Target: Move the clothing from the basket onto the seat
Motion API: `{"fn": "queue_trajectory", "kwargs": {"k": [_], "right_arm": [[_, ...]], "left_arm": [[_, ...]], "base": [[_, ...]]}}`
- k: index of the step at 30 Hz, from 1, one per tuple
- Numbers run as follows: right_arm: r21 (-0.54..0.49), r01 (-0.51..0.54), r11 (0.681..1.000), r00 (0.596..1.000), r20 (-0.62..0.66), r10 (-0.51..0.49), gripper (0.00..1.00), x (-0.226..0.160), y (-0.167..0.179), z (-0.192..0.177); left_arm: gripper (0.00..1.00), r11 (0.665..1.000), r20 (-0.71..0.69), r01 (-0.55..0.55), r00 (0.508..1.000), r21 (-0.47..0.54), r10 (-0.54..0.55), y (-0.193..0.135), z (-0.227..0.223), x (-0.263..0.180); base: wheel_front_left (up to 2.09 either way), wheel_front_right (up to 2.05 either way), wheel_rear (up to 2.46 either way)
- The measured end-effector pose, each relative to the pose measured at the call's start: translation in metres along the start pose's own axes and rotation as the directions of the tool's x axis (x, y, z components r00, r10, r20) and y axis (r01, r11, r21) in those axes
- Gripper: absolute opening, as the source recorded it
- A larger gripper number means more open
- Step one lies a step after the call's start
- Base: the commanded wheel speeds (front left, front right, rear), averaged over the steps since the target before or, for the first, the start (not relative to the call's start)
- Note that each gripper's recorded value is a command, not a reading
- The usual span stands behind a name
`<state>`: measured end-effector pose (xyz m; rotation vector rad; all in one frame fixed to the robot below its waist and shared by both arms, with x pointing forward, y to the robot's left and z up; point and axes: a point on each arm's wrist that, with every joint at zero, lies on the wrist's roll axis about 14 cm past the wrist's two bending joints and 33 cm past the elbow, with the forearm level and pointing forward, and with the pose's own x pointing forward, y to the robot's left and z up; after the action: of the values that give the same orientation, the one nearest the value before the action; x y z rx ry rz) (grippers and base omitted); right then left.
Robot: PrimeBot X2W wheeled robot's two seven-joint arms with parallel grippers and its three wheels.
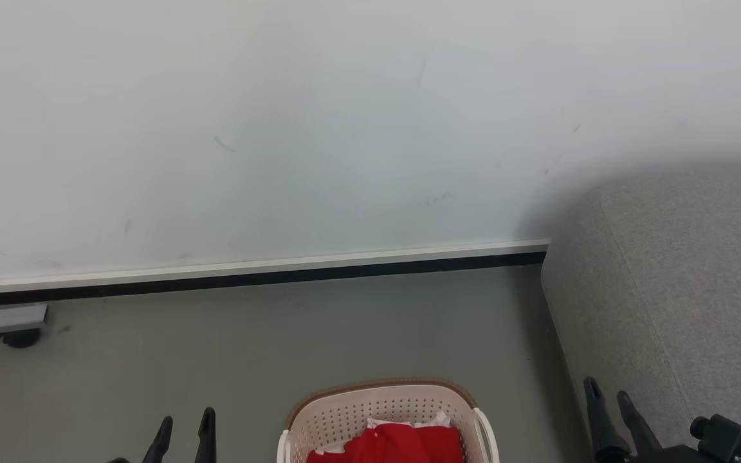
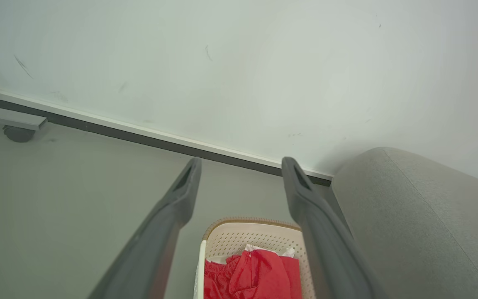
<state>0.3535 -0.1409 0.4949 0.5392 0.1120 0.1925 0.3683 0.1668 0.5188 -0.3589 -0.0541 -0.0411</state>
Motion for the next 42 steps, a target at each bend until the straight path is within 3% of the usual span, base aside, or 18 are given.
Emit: {"fn": "queue_trajectory", "kwargs": {"k": [21, 42], "right_arm": [[-0.186, -0.008, 0.983, 1.000, -0.023, 0.004, 1.00, 0.000, 0.006, -0.002], [-0.329, -0.019, 0.944, 0.998, -0.059, -0.001, 1.00, -0.001, 0.012, -0.010]], "left_arm": [[1.00, 0.986, 0.047, 0.012, 0.999, 0.167, -0.020, -0.003, 0.008, -0.002], [1.00, 0.956, 0.076, 0.022, 0.996, 0.291, -0.046, -0.007, 0.011, -0.006]], "base": [[0.00, 0.00, 0.00], [0.00, 0.00, 0.00]]}}
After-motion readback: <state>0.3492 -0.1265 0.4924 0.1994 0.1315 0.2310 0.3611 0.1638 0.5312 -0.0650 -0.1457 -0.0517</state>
